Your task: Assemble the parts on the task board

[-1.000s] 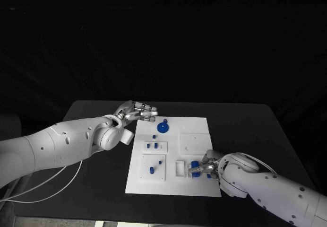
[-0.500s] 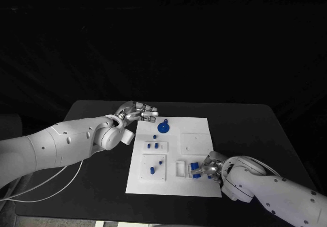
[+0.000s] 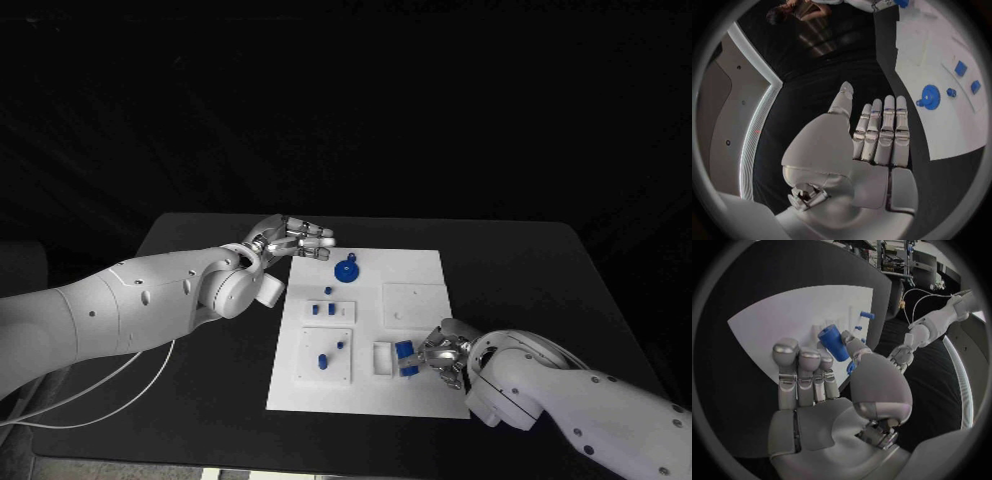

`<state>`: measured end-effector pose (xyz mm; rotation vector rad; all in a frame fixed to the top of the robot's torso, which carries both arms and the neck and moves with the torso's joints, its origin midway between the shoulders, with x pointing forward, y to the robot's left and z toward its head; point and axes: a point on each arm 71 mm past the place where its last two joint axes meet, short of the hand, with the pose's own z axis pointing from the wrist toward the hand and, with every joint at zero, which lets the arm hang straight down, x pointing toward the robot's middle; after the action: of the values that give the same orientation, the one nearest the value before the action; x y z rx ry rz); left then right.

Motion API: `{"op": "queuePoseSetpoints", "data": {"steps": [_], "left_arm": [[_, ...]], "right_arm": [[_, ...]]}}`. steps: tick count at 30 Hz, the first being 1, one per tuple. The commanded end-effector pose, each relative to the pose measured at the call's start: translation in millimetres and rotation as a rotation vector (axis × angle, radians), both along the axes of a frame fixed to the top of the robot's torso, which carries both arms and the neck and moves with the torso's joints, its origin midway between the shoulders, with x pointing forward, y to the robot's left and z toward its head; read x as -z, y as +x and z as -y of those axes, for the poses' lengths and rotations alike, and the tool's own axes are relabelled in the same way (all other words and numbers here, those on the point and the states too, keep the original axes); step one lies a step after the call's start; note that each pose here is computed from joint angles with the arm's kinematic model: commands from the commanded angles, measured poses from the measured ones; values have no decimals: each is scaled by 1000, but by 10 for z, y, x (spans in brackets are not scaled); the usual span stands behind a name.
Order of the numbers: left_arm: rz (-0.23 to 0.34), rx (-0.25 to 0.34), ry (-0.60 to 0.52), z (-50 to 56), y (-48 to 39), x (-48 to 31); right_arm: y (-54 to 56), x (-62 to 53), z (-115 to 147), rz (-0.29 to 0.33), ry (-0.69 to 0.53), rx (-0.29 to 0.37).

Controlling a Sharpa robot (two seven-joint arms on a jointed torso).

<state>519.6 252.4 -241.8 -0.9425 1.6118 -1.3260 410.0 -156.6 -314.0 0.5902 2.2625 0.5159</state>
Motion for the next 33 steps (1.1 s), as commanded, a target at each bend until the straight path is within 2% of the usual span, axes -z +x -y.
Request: {"op": "queuePoseSetpoints", "data": {"steps": [1, 19, 33], "left_arm": [[2, 17, -5, 28, -4, -7], [-5, 29, -7, 59, -2, -2], [-9, 32, -7, 64, -3, 2]], "right_arm": [[-3, -12, -53, -16, 22, -10], [87, 2, -227, -23, -53, -116], [132, 56, -303, -33, -70, -140]]}}
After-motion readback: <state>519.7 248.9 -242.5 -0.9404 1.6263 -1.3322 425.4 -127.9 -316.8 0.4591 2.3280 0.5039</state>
